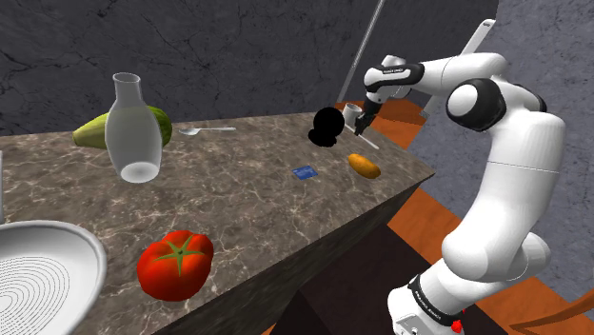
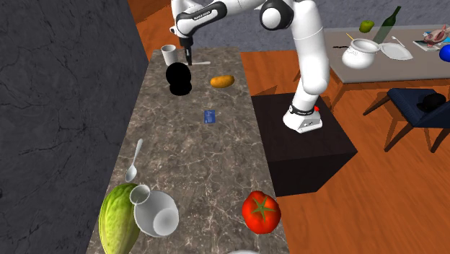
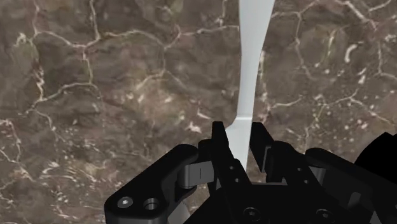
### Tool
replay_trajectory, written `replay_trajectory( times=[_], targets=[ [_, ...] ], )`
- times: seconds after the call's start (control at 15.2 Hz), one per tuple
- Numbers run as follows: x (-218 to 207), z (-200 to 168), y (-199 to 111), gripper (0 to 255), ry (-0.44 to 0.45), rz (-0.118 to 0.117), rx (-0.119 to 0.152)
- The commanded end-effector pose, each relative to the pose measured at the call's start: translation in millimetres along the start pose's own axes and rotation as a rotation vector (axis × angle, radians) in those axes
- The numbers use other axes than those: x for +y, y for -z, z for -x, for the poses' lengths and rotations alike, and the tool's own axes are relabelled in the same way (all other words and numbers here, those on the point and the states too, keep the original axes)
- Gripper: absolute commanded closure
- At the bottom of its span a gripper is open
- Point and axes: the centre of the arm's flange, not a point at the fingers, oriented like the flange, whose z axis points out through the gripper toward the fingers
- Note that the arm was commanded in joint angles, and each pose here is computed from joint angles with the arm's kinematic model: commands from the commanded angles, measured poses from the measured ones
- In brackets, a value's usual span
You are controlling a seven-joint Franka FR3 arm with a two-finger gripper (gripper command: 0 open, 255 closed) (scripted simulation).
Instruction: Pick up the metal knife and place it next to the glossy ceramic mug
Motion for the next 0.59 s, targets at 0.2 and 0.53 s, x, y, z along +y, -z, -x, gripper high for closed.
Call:
replay_trajectory(
  times=[0.2, 0.53],
  targets=[
    [-0.8, 0.2, -19.6, 255, 0.000, 0.000, 0.000],
    [-0.8, 0.2, -19.6, 255, 0.000, 0.000, 0.000]
  ],
)
